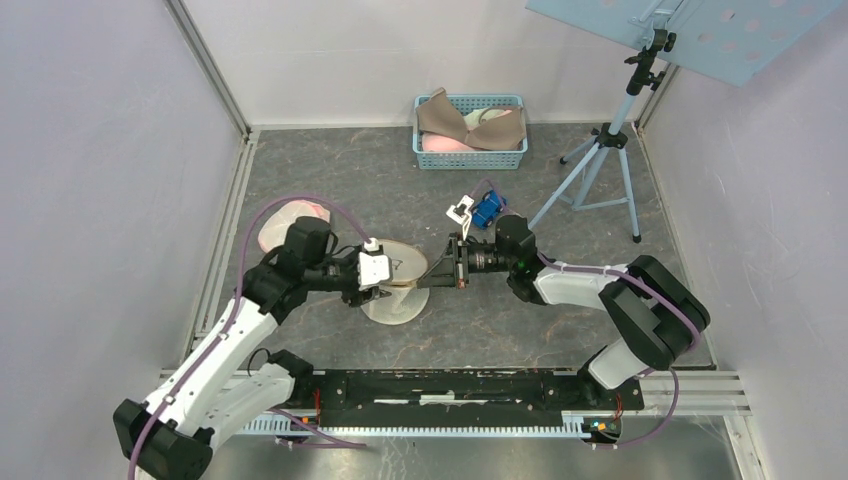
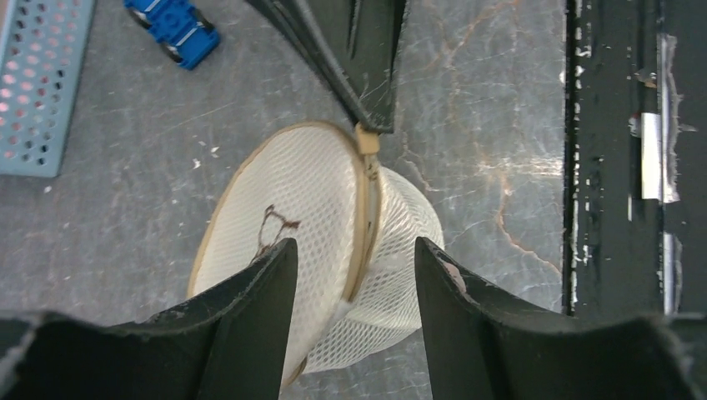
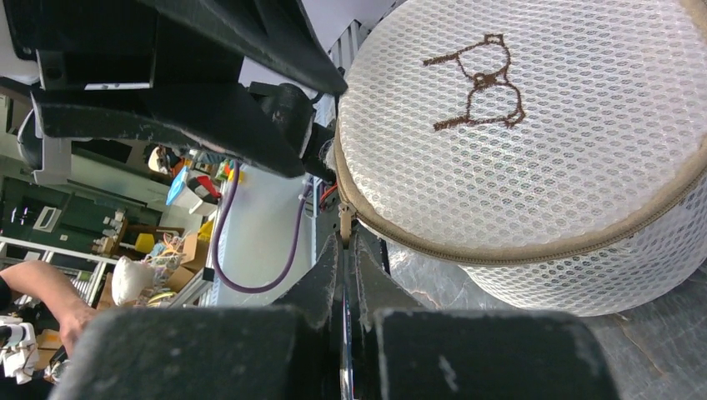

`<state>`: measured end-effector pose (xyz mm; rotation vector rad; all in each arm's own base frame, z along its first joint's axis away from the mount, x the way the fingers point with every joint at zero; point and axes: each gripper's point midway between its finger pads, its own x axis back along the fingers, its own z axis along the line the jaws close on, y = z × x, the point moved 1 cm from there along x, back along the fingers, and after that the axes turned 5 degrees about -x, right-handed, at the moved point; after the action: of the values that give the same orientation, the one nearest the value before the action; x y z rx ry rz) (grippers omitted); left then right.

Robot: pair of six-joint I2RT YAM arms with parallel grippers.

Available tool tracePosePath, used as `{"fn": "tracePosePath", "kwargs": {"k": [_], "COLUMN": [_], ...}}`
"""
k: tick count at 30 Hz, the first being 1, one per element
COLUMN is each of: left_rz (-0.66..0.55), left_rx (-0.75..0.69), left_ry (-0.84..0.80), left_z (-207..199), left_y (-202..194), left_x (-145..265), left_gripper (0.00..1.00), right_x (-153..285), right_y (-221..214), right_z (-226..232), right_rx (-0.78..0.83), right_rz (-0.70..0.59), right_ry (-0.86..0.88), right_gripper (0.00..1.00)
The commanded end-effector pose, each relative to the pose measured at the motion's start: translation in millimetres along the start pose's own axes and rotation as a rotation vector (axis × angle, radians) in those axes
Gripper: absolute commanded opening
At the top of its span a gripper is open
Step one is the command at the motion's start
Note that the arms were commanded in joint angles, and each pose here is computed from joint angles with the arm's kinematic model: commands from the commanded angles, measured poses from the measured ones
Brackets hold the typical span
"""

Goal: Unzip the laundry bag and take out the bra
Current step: Unzip the laundry bag at the center of the board.

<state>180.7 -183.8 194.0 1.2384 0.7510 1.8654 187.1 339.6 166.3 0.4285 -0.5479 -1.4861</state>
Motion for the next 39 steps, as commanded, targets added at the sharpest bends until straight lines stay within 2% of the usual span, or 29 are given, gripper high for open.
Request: {"fn": "tracePosePath", "kwargs": {"k": [1, 4, 8, 14, 16, 21, 29, 31, 33, 35, 37, 39], "left_rz": [0.02, 0.044, 0.074, 0.152, 0.178, 0.226, 0.191, 0.166, 0.132, 0.099, 0.084, 0.073], "left_rx": [0.052, 0.05, 0.03, -0.013, -0.029, -0.072, -0.127, -0.105, -0.075, -0.046, -0.007, 0.032], "left_ry": [-0.038, -0.055, -0.073, -0.058, -0.05, 0.041, 0.103, 0.104, 0.072, 0.041, 0.027, 0.013], "left_z": [-4, -2, -5, -10, -10, 4, 25, 27, 21, 15, 11, 8], "left_y": [7, 5, -4, -26, -33, -50, -45, -35, -23, -11, -4, 1], "left_x": [-6, -13, -18, -14, -13, -15, -26, -24, -21, -18, -17, -18], "left_gripper": [0.59, 0.53, 0.4, 0.09, 0.02, 0.02, 0.02, 0.14, 0.3, 0.4, 0.48, 0.51], "right_x": [-8, -9, -9, -4, 1, 17, 30, 30, 27, 24, 20, 15], "right_y": [16, 15, 17, 22, 27, 41, 46, 41, 36, 31, 27, 24], "right_z": [14, 12, 11, 7, 5, 0, 0, -1, 0, 0, 2, 4], "right_rx": [0.061, 0.064, 0.075, 0.084, 0.087, 0.098, 0.105, 0.099, 0.092, 0.086, 0.084, 0.084], "right_rz": [-0.027, -0.022, -0.019, -0.03, -0.043, -0.096, -0.128, -0.121, -0.112, -0.1, -0.087, -0.077], "right_ry": [0.05, 0.04, 0.033, 0.012, 0.003, -0.028, -0.042, -0.04, -0.037, -0.032, -0.022, -0.013], "right_gripper": [0.0, 0.0, 0.0, 0.0, 0.0, 0.0, 0.0, 0.0, 0.0, 0.0, 0.0, 0.0]}}
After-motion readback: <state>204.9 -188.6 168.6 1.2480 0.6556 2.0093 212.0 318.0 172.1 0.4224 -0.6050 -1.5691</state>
